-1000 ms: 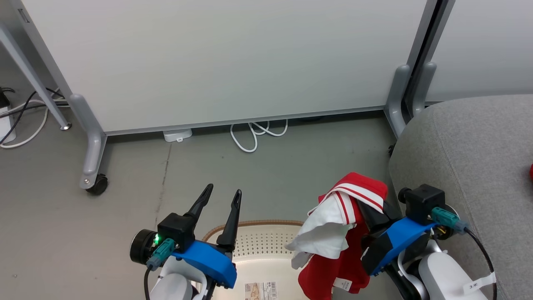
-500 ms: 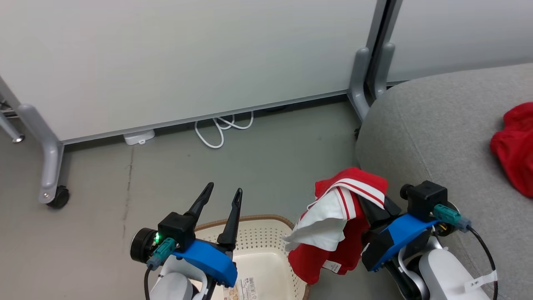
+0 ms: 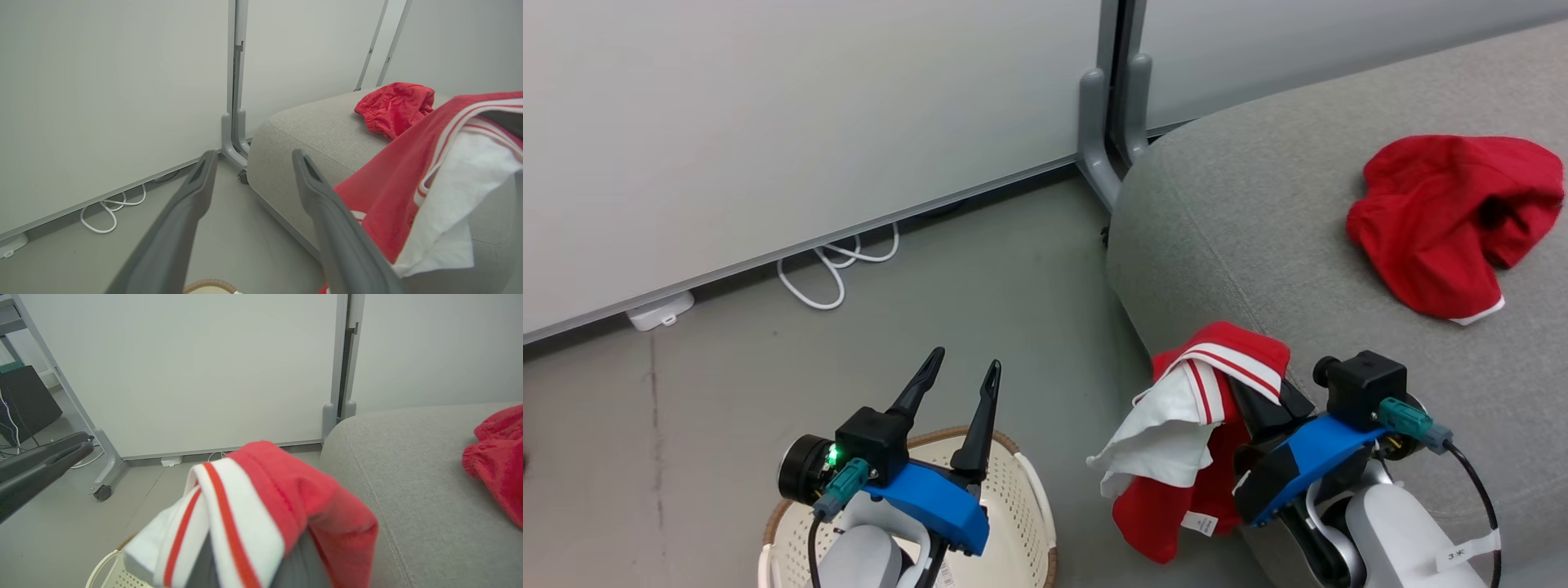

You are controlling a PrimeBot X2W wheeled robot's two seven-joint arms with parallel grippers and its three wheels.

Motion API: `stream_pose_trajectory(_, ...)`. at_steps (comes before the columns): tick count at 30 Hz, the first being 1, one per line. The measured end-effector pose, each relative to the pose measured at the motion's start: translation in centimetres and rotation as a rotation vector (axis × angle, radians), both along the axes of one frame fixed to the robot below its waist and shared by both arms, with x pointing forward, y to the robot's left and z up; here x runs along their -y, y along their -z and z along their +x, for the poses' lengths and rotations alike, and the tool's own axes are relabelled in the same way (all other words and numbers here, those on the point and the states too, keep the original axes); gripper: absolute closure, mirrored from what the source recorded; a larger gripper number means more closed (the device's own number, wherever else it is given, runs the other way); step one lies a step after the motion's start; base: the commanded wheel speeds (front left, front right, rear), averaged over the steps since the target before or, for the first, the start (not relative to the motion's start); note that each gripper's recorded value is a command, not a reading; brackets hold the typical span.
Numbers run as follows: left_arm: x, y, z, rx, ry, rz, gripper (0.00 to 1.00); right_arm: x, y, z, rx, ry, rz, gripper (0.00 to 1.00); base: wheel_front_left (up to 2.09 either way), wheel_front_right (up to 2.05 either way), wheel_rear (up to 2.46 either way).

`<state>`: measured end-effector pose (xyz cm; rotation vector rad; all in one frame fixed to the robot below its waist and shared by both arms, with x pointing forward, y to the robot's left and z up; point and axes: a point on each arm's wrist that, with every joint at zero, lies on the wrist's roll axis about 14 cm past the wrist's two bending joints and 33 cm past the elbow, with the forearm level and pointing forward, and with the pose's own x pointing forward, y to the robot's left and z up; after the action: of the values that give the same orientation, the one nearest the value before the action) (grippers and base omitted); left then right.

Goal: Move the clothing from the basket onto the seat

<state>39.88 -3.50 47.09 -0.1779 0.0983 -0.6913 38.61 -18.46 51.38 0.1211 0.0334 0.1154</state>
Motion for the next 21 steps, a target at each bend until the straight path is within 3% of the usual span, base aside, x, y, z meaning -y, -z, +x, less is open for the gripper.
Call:
stream_pose_trajectory(9, 3.4, 0.1, -0.5, -0.002, 0.099, -0.004, 0.00, 3.3, -0.1, -1.9, 0.001, 0.103, -0.003, 1.00, 0.00, 0.00, 0.00)
stream_pose_trajectory(21, 4.7, 0.1, -1.0, -0.001, 0.137, -0.002, 0.00, 4.4, -0.2, -2.8, 0.004, 0.138, 0.000, 1.00, 0.00, 0.00, 0.00)
